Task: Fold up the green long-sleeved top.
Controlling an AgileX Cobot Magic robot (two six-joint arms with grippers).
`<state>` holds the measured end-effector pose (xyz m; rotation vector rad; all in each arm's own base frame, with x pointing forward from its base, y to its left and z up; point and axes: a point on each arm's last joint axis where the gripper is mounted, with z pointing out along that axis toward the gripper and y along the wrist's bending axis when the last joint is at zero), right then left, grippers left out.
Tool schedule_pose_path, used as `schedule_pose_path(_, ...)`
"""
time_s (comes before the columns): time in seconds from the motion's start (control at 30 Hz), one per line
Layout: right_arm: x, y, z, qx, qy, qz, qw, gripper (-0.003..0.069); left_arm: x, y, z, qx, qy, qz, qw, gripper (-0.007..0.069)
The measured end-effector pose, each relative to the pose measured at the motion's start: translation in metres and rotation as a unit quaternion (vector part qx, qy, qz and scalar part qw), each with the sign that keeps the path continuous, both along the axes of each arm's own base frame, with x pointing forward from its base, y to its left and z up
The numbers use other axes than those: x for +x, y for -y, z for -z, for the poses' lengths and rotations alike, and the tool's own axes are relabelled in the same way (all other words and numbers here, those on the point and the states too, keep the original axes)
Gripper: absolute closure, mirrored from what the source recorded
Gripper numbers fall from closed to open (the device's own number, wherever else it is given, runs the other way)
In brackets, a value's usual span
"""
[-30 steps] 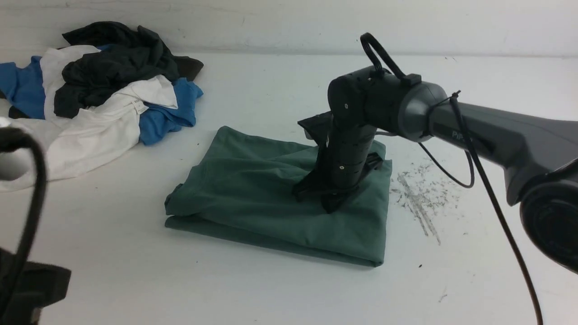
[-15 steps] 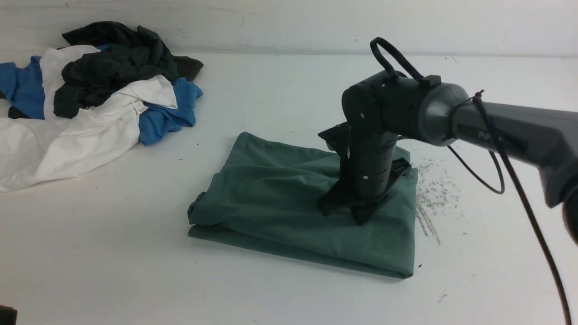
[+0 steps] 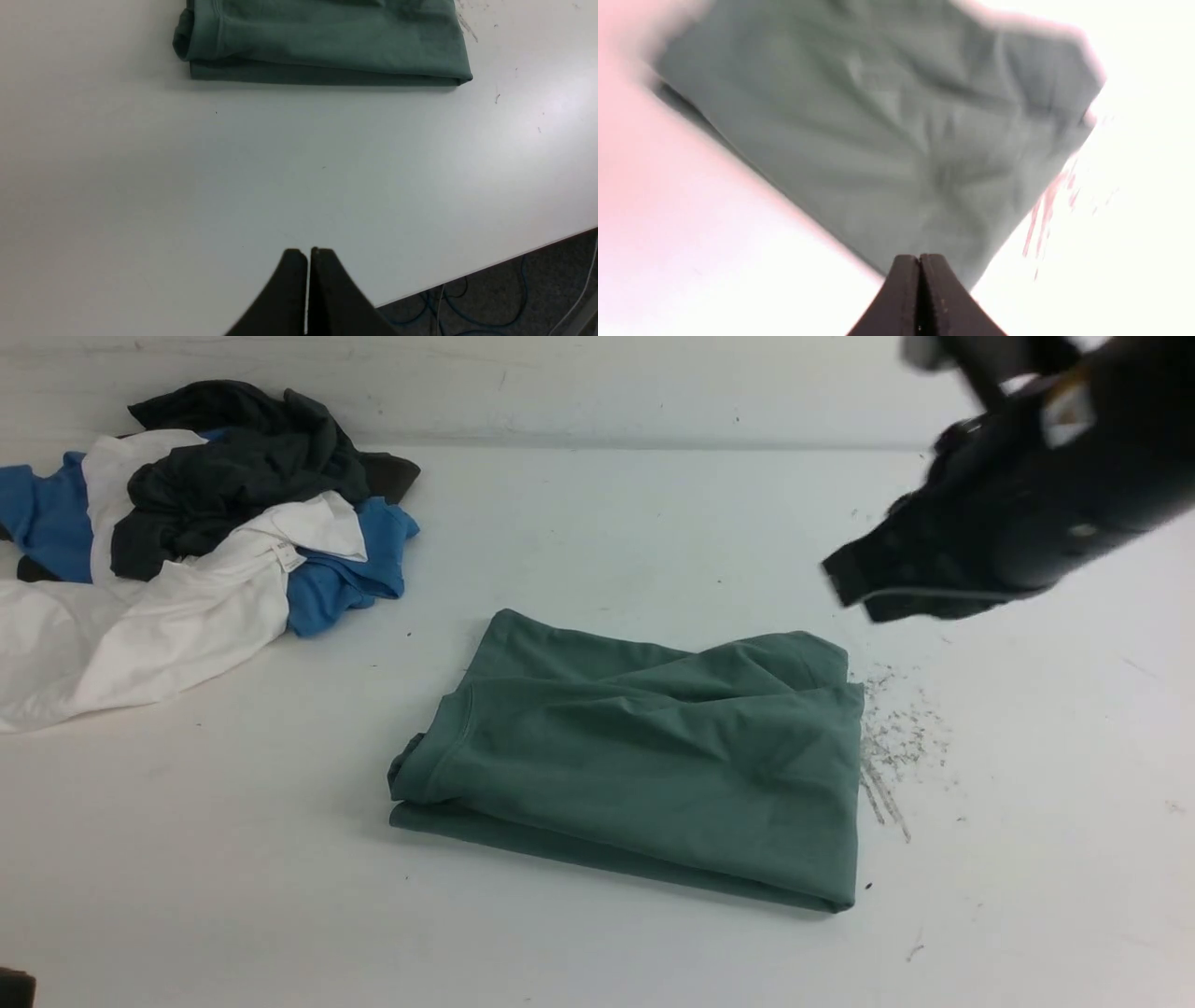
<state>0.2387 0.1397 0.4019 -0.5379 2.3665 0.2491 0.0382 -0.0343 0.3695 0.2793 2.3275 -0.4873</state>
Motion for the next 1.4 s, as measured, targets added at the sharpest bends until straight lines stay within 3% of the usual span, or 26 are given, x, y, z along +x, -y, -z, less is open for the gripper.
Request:
schedule_pose_path(0.17,-0.073,0.043,-0.018,0.083,0.144,-0.004,0.986,0.0673,0.004,0.0,-0.004,-0.011,0.029,-0.008,0.999,0.0629)
schedule_pose_path(0.3,-0.114,0.067,0.003,0.138,0.236,-0.007,0.962,0.0673,0.007,0.0,-0.008,-0.021,0.055,-0.016,0.998,0.0629)
schedule_pose_path(0.37,-0.149,0.087,0.028,0.195,0.331,-0.011,0.923,0.0673,0.01,0.001,-0.011,-0.028,0.073,-0.021,0.997,0.0629)
schedule_pose_path(0.5,-0.184,0.107,0.06,0.266,0.43,-0.012,0.862,0.0673,0.012,0.001,-0.013,-0.034,0.088,-0.026,0.995,0.0629)
schedule_pose_path(0.53,-0.187,0.109,0.063,0.272,0.44,-0.012,0.856,0.0673,0.012,0.001,-0.013,-0.034,0.089,-0.026,0.995,0.0629)
schedule_pose_path(0.63,-0.21,0.122,0.082,0.279,0.526,-0.026,0.803,0.0673,0.017,0.001,-0.016,-0.04,0.104,-0.031,0.993,0.0629)
schedule_pose_path(0.7,-0.218,0.126,0.086,0.265,0.556,-0.032,0.787,0.0673,0.02,0.002,-0.016,-0.041,0.105,-0.033,0.993,0.0629)
schedule_pose_path(1.03,-0.219,0.126,0.09,0.24,0.57,-0.039,0.785,0.0673,0.02,0.002,-0.005,-0.026,0.109,-0.021,0.993,0.0629)
schedule_pose_path(1.2,-0.219,0.126,0.091,0.236,0.568,-0.039,0.787,0.0673,0.009,-0.001,0.018,-0.009,0.12,-0.008,0.993,0.0629)
schedule_pose_path(1.4,-0.219,0.126,0.091,0.235,0.567,-0.039,0.789,0.0673,0.015,0.001,0.049,-0.036,0.118,-0.026,0.992,0.0629)
